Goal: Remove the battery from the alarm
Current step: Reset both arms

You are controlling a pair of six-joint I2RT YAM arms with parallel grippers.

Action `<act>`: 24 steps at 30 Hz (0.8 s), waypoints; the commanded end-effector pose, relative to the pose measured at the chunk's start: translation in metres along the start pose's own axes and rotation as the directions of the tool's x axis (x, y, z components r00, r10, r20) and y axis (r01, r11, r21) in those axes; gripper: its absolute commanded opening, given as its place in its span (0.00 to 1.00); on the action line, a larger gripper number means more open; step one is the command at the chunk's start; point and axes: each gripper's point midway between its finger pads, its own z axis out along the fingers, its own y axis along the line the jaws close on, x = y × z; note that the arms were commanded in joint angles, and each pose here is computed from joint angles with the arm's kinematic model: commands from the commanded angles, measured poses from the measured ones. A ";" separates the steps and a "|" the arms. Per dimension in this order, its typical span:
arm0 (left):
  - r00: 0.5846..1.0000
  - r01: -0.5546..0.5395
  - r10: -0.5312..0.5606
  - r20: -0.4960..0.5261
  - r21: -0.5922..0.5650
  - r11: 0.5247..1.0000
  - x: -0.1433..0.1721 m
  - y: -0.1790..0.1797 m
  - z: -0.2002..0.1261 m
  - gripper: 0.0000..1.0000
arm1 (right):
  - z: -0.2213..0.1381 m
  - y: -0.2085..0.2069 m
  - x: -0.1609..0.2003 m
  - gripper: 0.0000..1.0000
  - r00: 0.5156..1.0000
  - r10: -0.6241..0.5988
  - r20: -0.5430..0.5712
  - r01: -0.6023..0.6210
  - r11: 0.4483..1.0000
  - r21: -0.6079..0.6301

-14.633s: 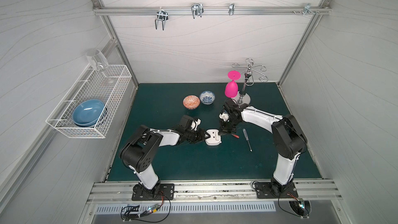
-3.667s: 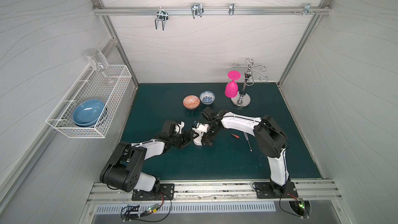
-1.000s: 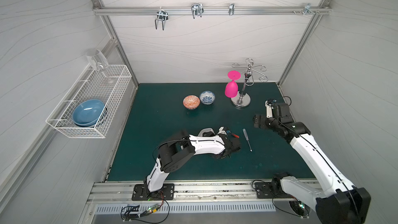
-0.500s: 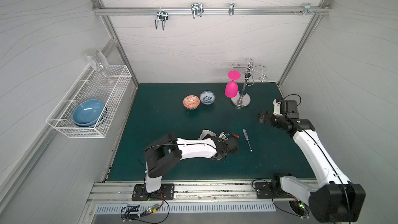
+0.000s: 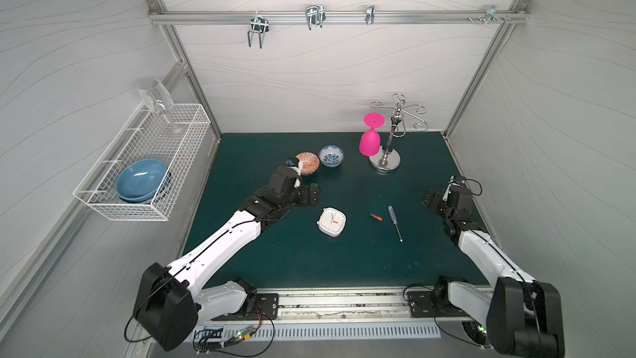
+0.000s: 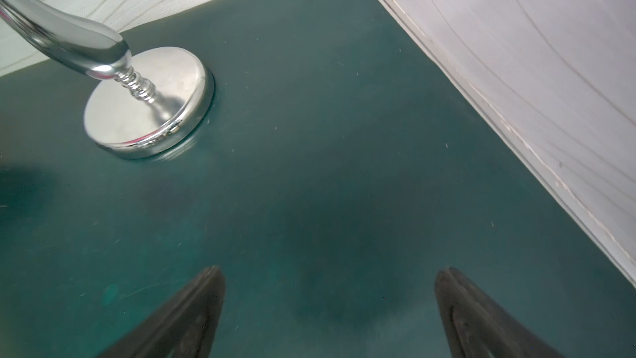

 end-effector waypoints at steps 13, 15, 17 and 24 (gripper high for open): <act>0.905 -0.023 0.250 0.343 -0.548 0.836 -0.024 0.165 -0.013 1.00 | 0.063 0.056 -0.005 0.99 0.977 -0.151 0.148 0.177 0.967 -0.184; 0.897 -0.054 0.288 0.335 -0.564 0.824 -0.020 0.172 -0.002 1.00 | 0.063 0.055 -0.004 0.99 0.979 -0.149 0.140 0.173 0.967 -0.185; 0.884 -0.091 0.308 0.351 -0.517 0.851 -0.017 0.172 0.014 1.00 | 0.063 0.055 -0.004 0.99 0.980 -0.149 0.135 0.172 0.968 -0.183; 0.895 -0.068 0.245 0.374 -0.428 0.901 0.010 0.198 0.046 1.00 | 0.063 0.055 -0.004 0.99 0.979 -0.150 0.136 0.174 0.968 -0.183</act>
